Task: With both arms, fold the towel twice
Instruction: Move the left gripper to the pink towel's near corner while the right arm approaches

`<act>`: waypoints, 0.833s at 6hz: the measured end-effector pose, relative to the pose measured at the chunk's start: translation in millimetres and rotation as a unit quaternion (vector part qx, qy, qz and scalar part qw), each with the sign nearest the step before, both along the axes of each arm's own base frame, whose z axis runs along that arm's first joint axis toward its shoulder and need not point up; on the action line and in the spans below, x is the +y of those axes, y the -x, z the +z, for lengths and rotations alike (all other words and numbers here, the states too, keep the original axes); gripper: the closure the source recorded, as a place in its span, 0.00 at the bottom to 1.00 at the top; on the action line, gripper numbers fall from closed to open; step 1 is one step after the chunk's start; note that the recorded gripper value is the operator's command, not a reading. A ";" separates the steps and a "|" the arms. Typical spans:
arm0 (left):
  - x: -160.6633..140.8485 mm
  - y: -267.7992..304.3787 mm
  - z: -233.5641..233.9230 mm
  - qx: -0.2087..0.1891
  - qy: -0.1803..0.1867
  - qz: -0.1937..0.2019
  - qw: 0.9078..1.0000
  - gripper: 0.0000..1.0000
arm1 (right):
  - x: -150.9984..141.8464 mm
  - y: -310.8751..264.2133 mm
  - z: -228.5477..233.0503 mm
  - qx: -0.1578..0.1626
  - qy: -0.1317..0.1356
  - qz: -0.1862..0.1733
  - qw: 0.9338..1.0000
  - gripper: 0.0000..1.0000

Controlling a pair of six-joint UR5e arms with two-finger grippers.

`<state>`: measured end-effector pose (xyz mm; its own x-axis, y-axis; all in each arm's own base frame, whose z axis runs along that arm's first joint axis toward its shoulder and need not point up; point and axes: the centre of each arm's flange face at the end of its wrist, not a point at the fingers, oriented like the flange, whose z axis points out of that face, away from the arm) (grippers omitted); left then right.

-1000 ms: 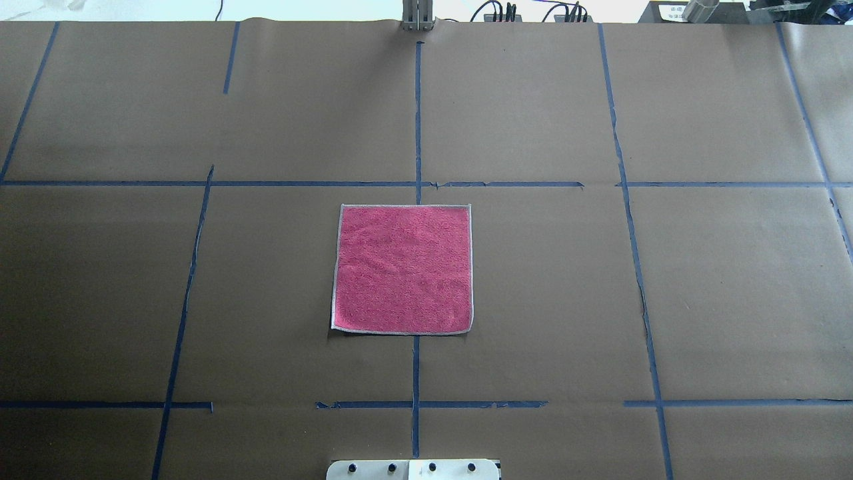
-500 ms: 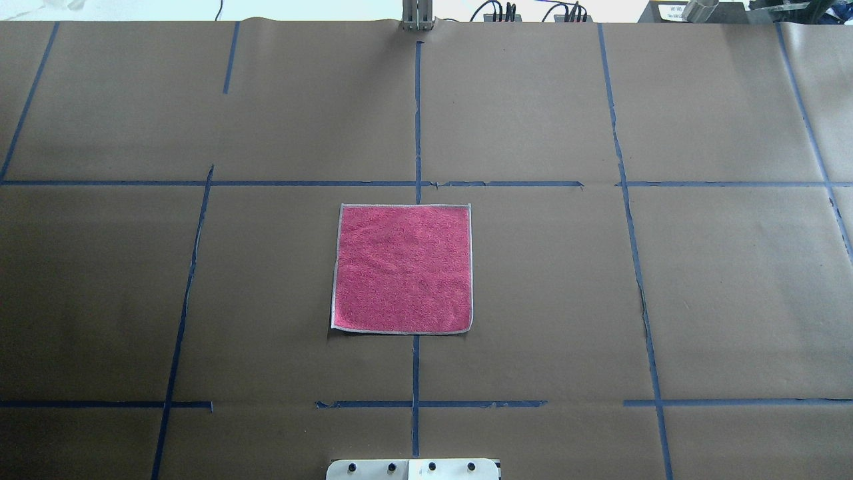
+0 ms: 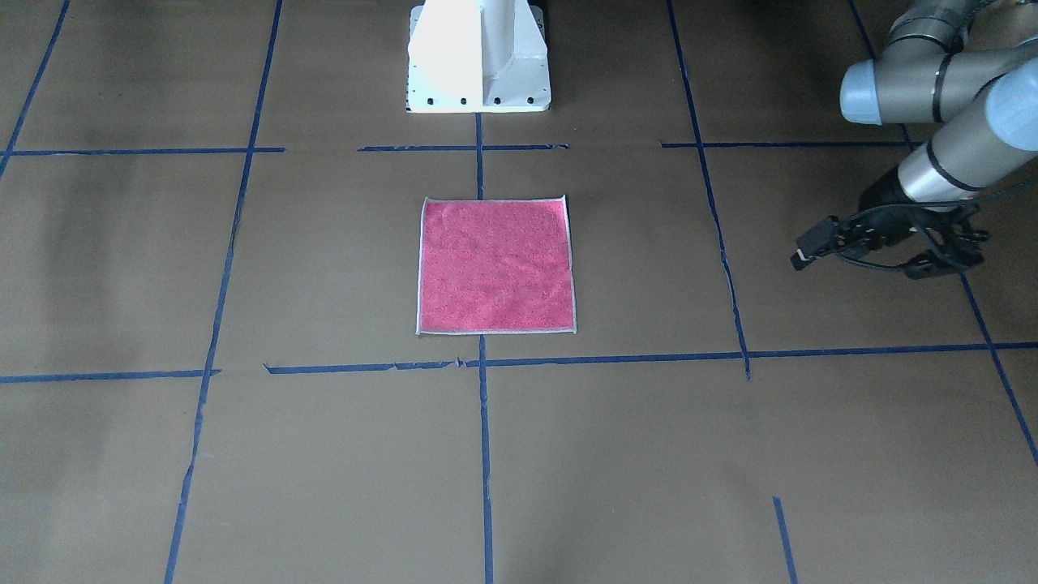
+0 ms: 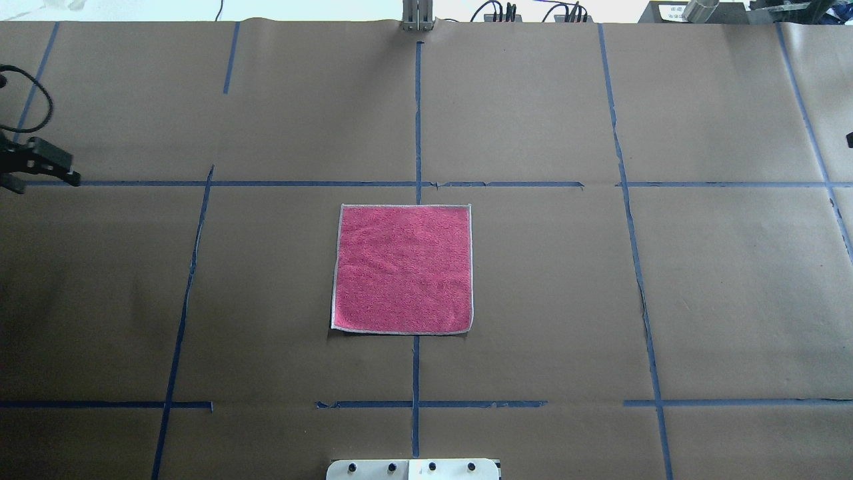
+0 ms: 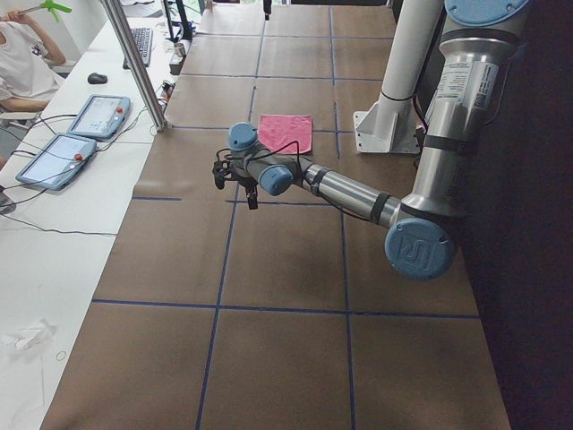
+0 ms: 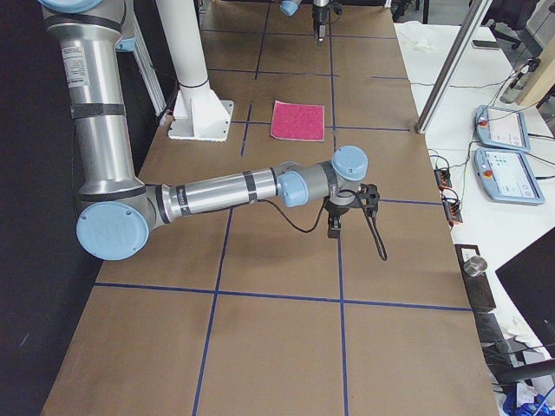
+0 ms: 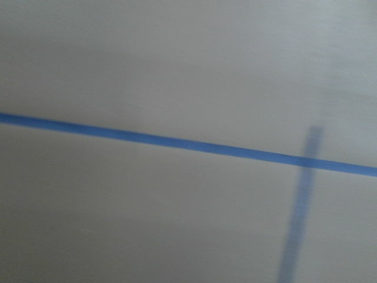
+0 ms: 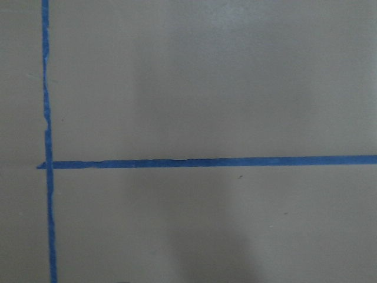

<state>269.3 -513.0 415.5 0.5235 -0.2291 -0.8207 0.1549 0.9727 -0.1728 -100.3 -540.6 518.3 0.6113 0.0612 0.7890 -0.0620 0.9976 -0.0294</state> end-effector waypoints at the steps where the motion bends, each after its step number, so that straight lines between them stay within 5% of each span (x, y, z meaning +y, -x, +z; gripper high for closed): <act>1: 16.3 -60.1 -46.1 0.012 0.023 -0.016 1.000 0.00 | 1.9 47.4 -30.3 -0.017 0.005 0.023 1.000 0.00; 3: 75.6 -164.3 -104.8 0.013 0.056 -0.045 0.997 0.02 | 21.2 130.7 -96.9 -0.048 0.030 0.062 0.996 0.00; 5: 132.8 -243.0 -150.8 -0.018 0.082 -0.062 0.995 0.18 | 71.6 198.5 -143.1 -0.060 0.076 0.097 0.991 0.01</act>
